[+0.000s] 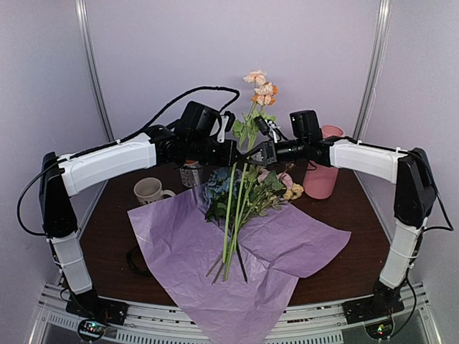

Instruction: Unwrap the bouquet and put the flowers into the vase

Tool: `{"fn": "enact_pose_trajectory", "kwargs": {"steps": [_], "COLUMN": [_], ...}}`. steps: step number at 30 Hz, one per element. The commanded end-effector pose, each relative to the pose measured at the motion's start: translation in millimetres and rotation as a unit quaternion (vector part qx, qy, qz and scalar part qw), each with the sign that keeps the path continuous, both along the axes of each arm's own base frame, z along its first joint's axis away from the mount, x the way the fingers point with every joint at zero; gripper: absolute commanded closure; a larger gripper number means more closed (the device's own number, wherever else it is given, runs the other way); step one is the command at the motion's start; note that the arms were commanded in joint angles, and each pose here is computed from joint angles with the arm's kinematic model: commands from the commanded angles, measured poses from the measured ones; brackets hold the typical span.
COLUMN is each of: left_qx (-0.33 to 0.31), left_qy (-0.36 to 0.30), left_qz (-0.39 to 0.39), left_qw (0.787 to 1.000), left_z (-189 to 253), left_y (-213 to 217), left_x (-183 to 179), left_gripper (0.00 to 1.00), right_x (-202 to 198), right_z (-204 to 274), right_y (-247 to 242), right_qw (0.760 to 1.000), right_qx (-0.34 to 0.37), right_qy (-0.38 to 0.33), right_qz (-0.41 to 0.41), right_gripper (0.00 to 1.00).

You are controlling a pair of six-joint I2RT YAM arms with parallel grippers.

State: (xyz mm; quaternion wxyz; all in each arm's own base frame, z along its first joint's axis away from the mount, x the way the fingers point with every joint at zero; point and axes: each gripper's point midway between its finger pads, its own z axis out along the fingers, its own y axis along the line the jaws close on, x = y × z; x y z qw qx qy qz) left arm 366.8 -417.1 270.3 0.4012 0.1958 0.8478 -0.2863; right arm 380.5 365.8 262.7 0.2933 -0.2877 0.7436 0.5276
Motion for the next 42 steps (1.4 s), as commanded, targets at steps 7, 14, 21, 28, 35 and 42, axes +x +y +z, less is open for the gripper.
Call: {"fn": "enact_pose_trajectory", "kwargs": {"steps": [7,14,21,28,35,42], "left_qx": [0.03,0.038,0.036,0.027,0.023,0.027], "left_qy": [0.028,0.045,0.046,0.058,0.059,0.061], "left_qz": [0.04,0.027,0.016,0.008,0.003,0.001], "left_qw": [0.998,0.998,0.998,0.998,0.998,0.998], "left_z": [-47.1,-79.4,-77.3,-83.0,-85.1,-89.2], "left_y": [22.8,16.8,17.5,15.4,11.9,11.6], "left_x": [25.3,24.9,18.9,12.7,9.6,9.6], "left_gripper": [1.0,1.0,1.0,1.0,1.0,1.0], "right_x": [-48.0,-45.6,6.3,35.9,45.0,14.8], "right_z": [77.6,147.7,233.5,284.8,290.0,321.3], "right_y": [-67.3,-125.1,-191.5,-257.7,-299.7,-296.1], "right_qw": [0.995,0.979,0.913,0.831,0.819,0.819], "right_qx": [0.005,-0.001,-0.085,-0.129,-0.119,-0.058], "right_qy": [-0.101,-0.184,-0.325,-0.391,-0.375,-0.411], "right_qz": [-0.016,-0.083,-0.231,-0.374,-0.419,-0.395], "right_gripper": [1.0,1.0,1.0,1.0,1.0,1.0]}}
